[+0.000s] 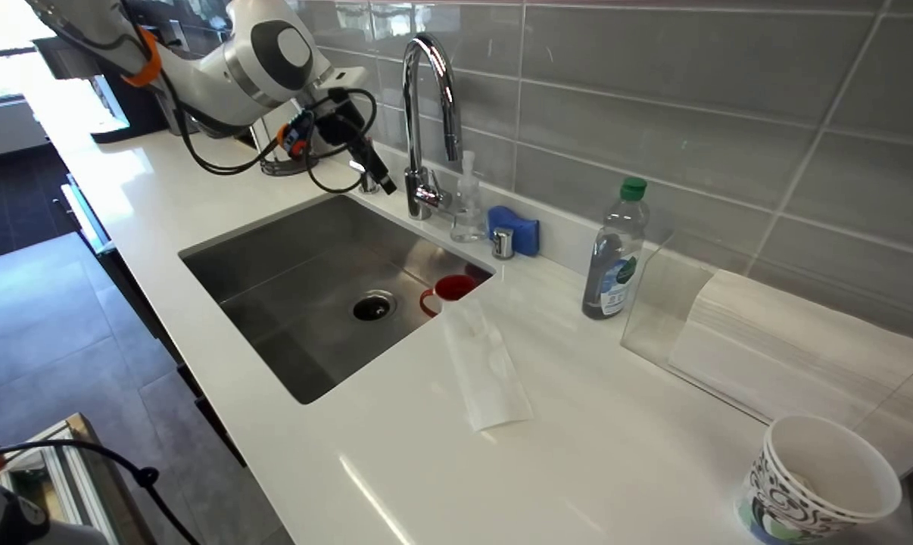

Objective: Open the tap

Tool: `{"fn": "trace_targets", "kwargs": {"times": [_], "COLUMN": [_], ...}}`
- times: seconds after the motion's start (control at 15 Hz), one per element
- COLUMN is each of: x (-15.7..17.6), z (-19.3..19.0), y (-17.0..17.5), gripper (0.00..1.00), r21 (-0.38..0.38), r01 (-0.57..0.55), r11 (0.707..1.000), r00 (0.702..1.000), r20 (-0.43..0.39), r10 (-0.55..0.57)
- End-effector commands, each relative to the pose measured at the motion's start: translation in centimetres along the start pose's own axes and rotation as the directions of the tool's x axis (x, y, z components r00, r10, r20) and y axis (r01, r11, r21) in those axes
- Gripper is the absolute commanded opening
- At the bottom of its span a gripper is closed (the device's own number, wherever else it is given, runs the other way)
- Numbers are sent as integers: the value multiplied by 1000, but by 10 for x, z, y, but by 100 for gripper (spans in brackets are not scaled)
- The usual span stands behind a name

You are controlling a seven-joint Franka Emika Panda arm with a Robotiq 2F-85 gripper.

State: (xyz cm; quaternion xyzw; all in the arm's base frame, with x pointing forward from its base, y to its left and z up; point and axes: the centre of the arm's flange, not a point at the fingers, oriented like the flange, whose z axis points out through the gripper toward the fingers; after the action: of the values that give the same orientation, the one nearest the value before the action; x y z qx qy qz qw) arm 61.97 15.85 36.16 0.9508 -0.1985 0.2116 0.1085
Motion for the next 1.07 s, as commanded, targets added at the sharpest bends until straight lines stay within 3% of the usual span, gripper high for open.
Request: {"fn": "trace_targets", "kwargs": {"times": [0.0,0.4,0.87,1.0], "x": [-14,-26,-13,-12], "z": [-26,-69,-96,-100], "y": [12,41,115,131], "gripper": [100,100,100,100], "r21": [-94,-101,-88,-69], "r01": [-111,-174,-346,-327], "r11": [989,980,934,943], "r00": [987,965,919,934], "r20": [103,180,170,127], "r10": [121,190,356,333]}}
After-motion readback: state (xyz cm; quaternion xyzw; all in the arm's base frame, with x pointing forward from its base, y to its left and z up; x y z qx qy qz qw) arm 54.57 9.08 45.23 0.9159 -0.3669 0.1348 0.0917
